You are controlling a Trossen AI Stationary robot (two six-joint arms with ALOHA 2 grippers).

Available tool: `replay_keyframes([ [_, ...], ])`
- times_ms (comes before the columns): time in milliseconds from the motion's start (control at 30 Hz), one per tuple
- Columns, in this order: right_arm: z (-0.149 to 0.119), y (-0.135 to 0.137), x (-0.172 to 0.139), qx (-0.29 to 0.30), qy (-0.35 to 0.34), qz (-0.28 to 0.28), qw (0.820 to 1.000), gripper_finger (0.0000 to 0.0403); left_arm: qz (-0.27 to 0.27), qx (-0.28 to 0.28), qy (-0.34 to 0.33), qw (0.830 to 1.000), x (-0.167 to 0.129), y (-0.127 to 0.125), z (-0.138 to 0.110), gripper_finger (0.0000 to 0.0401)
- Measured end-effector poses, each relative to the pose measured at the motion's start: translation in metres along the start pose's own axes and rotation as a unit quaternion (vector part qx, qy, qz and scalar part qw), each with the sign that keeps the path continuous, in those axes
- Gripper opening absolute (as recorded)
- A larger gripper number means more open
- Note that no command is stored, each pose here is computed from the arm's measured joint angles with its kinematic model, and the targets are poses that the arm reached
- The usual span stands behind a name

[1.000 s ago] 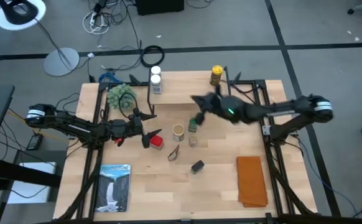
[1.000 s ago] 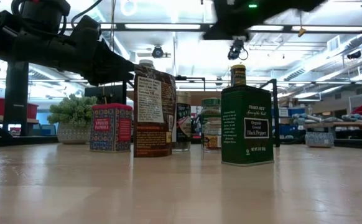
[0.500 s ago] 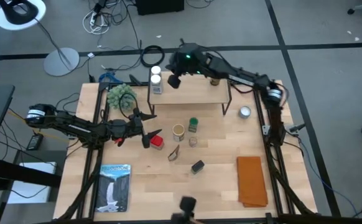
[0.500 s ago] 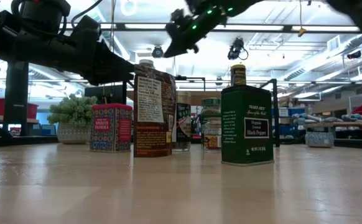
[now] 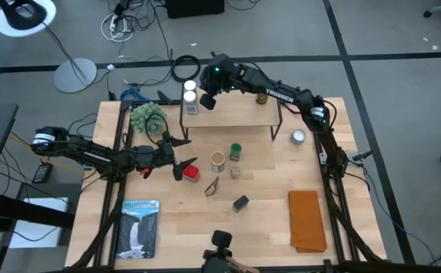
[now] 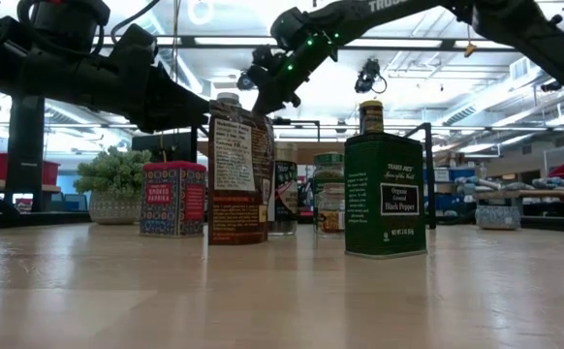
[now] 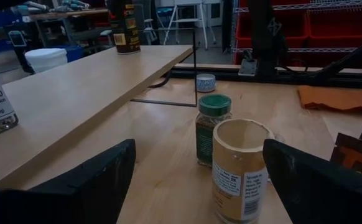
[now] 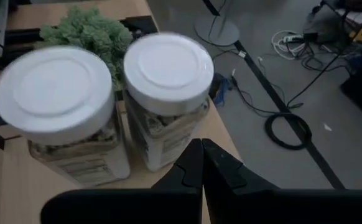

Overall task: Shelf spices
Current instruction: Adjust the white seasoning bottles on the shelf

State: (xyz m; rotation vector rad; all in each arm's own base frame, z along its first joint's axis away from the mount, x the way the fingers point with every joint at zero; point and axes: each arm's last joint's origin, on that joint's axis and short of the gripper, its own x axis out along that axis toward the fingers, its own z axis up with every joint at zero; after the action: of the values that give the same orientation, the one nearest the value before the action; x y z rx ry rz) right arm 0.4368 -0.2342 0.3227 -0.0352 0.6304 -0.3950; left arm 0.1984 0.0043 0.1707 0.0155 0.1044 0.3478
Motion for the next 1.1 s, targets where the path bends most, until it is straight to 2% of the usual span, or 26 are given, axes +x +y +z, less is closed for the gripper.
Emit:
replay_keyframes([
  [200,0.000,0.000,0.000,-0.017,-0.002,0.010,1.000,0.0000,0.000,-0.001,-0.001,1.000,0.000,0.000,0.000,0.0357],
  [400,0.002,0.004,-0.001,-0.028,-0.022,0.076,0.996,0.0000,0.000,-0.001,-0.002,1.000,0.000,0.000,0.000,0.0357],
  [500,0.002,0.004,0.000,-0.029,-0.021,0.069,0.997,0.0000,0.000,-0.001,-0.001,1.000,0.000,0.000,0.000,0.0357],
  [667,0.001,0.002,0.000,-0.022,-0.007,0.022,0.999,0.0000,0.000,-0.001,-0.001,1.000,0.000,0.000,0.000,0.0357],
  [933,-0.001,0.001,0.015,-0.035,-0.032,0.017,0.999,0.0000,0.000,-0.001,0.000,1.000,0.000,0.000,0.000,0.0357],
  [1100,-0.010,0.002,0.023,-0.033,-0.004,0.026,0.999,0.0000,0.000,0.000,0.001,1.000,0.000,0.000,0.000,0.0357],
])
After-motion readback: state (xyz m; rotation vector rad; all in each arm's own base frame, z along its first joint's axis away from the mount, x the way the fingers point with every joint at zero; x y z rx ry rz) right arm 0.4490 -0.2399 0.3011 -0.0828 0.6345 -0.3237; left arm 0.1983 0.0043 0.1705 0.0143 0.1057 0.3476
